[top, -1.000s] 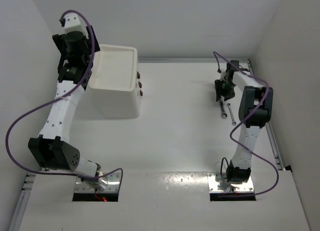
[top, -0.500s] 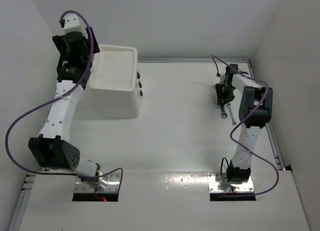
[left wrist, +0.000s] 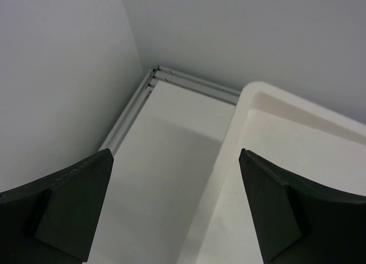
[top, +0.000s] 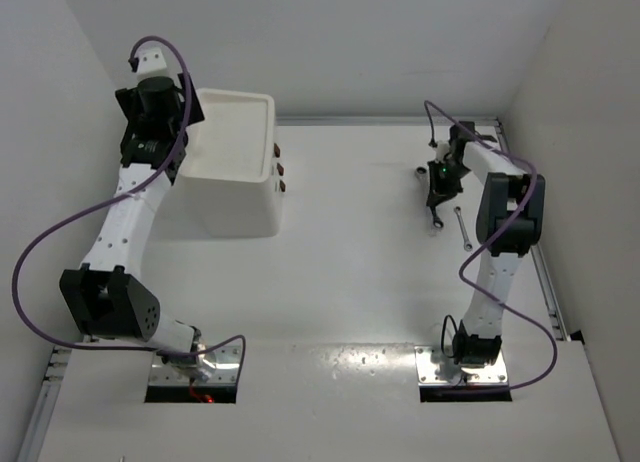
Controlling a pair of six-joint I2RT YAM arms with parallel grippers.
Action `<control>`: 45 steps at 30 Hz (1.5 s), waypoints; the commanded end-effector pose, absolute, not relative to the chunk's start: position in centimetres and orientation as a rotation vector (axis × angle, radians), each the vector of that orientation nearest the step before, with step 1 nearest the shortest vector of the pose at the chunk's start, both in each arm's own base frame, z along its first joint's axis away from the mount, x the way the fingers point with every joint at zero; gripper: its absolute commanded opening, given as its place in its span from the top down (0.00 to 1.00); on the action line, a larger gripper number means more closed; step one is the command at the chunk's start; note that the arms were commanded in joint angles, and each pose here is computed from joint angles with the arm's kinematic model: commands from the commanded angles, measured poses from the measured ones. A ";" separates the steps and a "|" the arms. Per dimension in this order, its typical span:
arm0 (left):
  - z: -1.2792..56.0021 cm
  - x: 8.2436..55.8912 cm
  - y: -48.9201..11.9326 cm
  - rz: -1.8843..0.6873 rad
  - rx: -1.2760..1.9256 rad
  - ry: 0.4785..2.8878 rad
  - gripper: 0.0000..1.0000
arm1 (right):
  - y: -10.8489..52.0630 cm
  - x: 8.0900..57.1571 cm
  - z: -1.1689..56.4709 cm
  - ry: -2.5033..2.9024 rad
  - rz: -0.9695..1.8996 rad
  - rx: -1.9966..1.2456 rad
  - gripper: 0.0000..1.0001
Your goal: Sort the tools into containers
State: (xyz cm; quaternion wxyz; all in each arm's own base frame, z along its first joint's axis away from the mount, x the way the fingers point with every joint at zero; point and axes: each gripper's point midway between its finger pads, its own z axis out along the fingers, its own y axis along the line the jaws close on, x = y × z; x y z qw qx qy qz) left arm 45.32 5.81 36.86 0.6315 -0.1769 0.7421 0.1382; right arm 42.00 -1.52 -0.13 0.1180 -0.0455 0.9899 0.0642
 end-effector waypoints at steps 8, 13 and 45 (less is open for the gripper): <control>32.5 44.1 5.5 0.282 -0.423 1.789 0.00 | 12.1 50.5 23.8 2.264 0.908 -0.125 1.00; 32.0 44.1 5.5 0.285 -0.422 1.800 0.00 | 17.1 51.2 29.7 2.104 1.110 -0.125 1.00; 30.2 39.3 14.3 0.436 -0.629 1.812 0.00 | 43.7 47.8 36.7 1.786 1.605 -0.221 1.00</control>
